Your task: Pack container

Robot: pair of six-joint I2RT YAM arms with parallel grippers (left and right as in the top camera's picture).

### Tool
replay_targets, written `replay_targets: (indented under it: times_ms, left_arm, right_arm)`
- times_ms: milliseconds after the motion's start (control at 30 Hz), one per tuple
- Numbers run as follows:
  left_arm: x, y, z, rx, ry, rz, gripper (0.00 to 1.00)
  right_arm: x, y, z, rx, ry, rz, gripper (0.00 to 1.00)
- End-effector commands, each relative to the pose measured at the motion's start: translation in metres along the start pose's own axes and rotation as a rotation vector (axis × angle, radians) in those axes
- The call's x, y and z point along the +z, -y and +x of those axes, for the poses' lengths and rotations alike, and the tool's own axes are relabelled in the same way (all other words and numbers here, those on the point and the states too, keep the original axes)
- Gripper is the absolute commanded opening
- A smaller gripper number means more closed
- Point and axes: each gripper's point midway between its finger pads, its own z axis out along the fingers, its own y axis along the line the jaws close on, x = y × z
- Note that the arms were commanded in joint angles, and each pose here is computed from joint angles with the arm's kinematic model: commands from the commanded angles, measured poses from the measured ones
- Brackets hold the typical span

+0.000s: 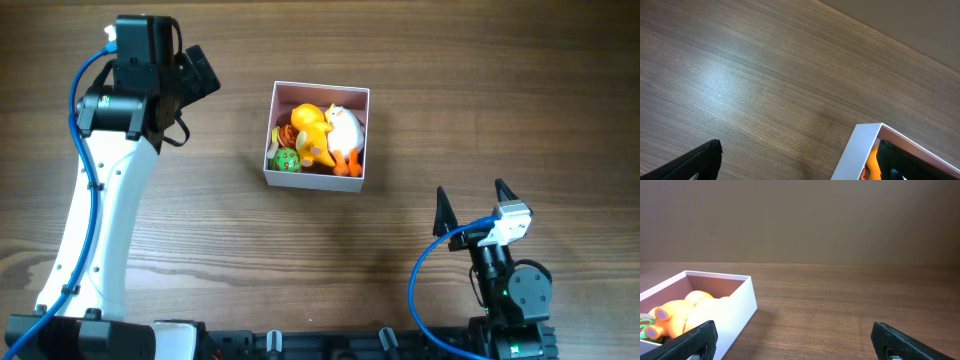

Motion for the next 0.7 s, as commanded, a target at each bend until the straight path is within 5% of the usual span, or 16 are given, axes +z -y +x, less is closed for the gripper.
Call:
replay_targets:
  times_ms: [0, 500, 667]
  left_arm:
    - [-0.001, 0.0, -0.002, -0.015, 0.003, 0.008, 1.0]
    - [-0.001, 0.0, -0.002, -0.015, 0.003, 0.008, 1.0]
    - [-0.066, -0.002, -0.025, -0.047, 0.147, 0.087, 1.0]
  right_arm:
    - [-0.001, 0.001, -0.004, -0.011, 0.018, 0.002, 1.0]
    - [-0.001, 0.001, -0.004, -0.011, 0.018, 0.002, 1.0]
    - [-0.001, 0.001, -0.004, -0.011, 0.018, 0.002, 1.0]
